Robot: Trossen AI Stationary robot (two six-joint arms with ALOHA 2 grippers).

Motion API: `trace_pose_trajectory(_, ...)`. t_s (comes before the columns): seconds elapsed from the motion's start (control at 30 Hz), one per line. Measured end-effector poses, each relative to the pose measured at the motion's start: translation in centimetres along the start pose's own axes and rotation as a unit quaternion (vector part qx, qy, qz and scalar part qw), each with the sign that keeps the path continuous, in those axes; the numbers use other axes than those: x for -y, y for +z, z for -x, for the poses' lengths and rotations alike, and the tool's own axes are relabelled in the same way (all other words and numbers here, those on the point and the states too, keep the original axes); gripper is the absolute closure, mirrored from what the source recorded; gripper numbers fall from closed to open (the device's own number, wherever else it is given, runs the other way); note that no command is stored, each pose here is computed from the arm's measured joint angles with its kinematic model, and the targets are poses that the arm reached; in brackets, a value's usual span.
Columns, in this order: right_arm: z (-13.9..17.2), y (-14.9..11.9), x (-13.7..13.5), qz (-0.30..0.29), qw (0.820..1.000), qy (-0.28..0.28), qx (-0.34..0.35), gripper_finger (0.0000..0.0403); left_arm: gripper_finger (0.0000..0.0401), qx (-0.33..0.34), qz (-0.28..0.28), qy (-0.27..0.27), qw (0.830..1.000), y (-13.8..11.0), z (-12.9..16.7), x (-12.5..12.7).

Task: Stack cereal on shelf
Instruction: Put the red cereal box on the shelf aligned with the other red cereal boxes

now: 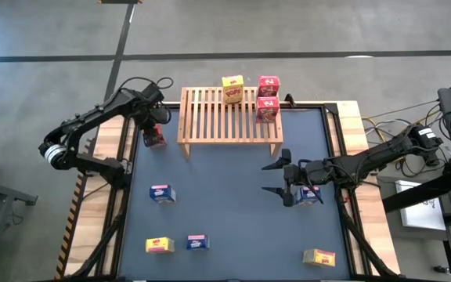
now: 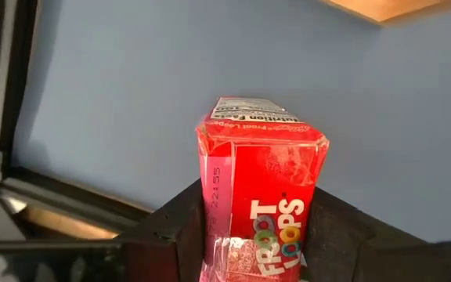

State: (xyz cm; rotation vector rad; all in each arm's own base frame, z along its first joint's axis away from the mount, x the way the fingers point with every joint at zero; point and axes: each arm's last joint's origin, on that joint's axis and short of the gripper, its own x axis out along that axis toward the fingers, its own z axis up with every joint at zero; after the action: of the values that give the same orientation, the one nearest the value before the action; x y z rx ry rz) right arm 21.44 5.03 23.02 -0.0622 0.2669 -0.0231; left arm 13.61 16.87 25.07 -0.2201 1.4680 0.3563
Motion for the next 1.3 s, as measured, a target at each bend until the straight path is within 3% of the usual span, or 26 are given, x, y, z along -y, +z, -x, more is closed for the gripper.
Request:
trace_pose_trajectory(0.37, 0.0, 0.0, 0.1, -0.002, 1.0, -0.019, 0.001, 0.0096, 0.0248, 0.076, 0.036, -0.057, 0.995, 0.7, 7.4, 0.6)
trace_pose_trajectory(0.8, -0.1, 0.0, 0.4, -0.015, 0.999, -0.034, 0.002, 0.0096, 0.0248, 0.191, -0.05, -0.066, 0.978, 2.6, 15.6, 6.3)
trace_pose_trajectory(1.13, -0.5, 0.5, 2.8, -0.087, 0.992, -0.084, 0.027, 0.0096, 0.0248, 0.255, -0.094, -0.085, 0.959, 4.0, 17.1, 9.5)
trace_pose_trajectory(1.3, -0.6, 0.7, 3.8, -0.097, 0.989, -0.103, 0.042, 0.0096, 0.0248, 0.299, -0.115, -0.098, 0.942, 5.9, 17.1, 11.3)
